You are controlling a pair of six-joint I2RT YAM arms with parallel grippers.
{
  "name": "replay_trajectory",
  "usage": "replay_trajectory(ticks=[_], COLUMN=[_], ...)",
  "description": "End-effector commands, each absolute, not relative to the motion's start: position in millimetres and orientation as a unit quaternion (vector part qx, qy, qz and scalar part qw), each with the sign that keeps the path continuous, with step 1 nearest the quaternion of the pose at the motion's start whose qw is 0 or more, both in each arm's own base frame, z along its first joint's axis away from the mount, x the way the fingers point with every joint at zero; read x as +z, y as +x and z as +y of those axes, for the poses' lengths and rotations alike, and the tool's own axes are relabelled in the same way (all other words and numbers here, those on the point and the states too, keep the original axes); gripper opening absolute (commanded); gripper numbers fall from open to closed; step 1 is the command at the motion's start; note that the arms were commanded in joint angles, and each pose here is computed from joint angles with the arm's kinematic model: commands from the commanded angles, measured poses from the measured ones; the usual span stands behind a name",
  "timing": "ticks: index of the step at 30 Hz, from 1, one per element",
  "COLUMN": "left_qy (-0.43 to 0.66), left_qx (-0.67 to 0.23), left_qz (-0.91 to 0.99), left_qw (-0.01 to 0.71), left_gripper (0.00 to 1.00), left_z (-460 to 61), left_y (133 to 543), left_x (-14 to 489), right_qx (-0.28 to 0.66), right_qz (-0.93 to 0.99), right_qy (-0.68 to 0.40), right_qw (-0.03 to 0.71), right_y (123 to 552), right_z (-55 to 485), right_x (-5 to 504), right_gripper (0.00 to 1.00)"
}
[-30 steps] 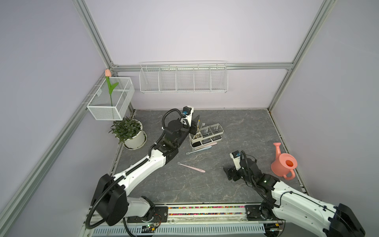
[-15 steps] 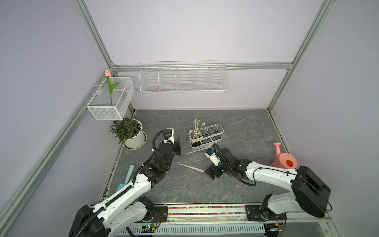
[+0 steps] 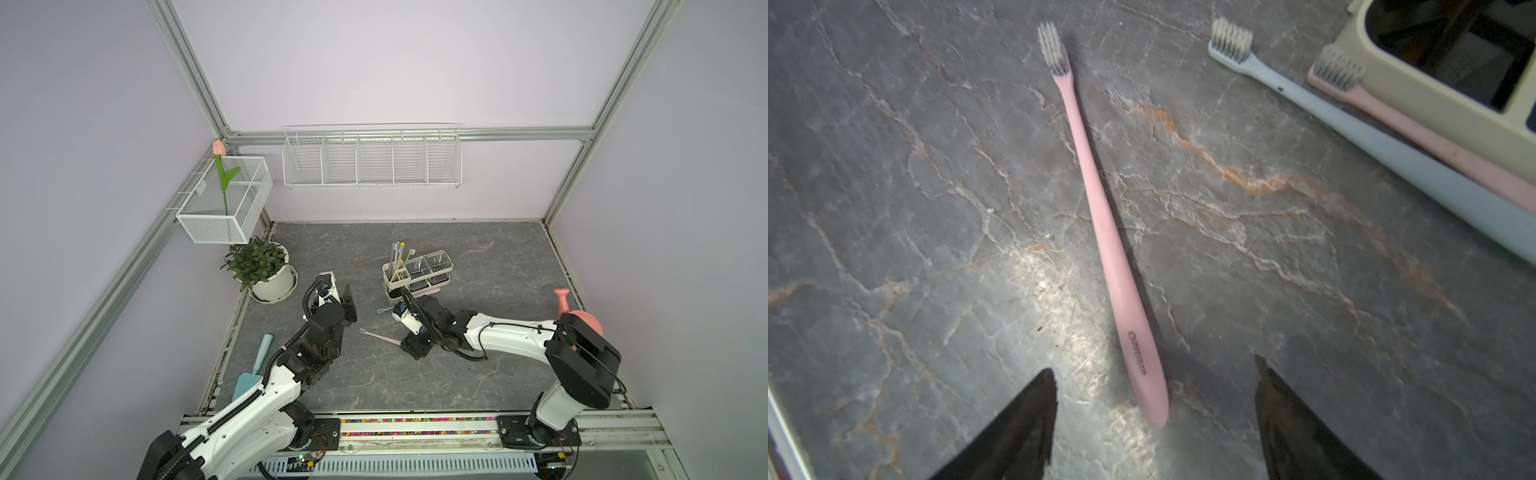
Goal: Place the toothbrush into the toothbrush holder
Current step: Place the toothbrush in the toothbrush holder, then pick up the toothbrush from the center of the board.
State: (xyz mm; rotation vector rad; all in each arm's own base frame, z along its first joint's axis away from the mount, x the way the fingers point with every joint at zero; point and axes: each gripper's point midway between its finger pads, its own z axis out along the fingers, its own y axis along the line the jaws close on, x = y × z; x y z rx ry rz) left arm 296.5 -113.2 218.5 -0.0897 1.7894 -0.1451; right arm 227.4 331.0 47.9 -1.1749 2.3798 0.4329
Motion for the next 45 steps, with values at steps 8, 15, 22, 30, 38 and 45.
replay_trajectory(ticks=[8,15,22,30,38,45], left_qy=[-0.078,-0.081,-0.083,-0.081,-0.082,-0.081], left_qx=[-0.062,-0.069,-0.077,-0.082,-0.087,-0.090], left_qz=[0.772,0.770,0.766,0.766,0.765,0.765], left_qw=[0.627,0.629,0.633,0.633,0.633,0.633], left_gripper=[0.56,0.56,0.56,0.56,0.56,0.56], left_z=[-98.6,-99.2,-99.1,-100.6,-101.4,-102.2], left_y=[291.4,290.7,289.7,289.1,288.8,288.7], left_x=[217.0,215.2,215.7,215.2,215.4,214.7], right_qx=[0.127,0.119,0.089,0.105,0.107,0.102], right_qz=[0.869,0.871,0.867,0.867,0.869,0.870], right_qy=[-0.441,-0.445,-0.461,-0.465,-0.464,-0.468], right_qw=[0.185,0.173,0.166,0.148,0.133,0.116], right_y=[220.4,214.4,213.5,206.7,203.5,201.1], right_z=[325.4,325.8,329.9,336.8,337.8,335.9], right_x=[31.9,21.3,13.2,9.0,3.0,-3.7], right_gripper=[0.60,0.57,0.53,0.43,0.24,0.24])
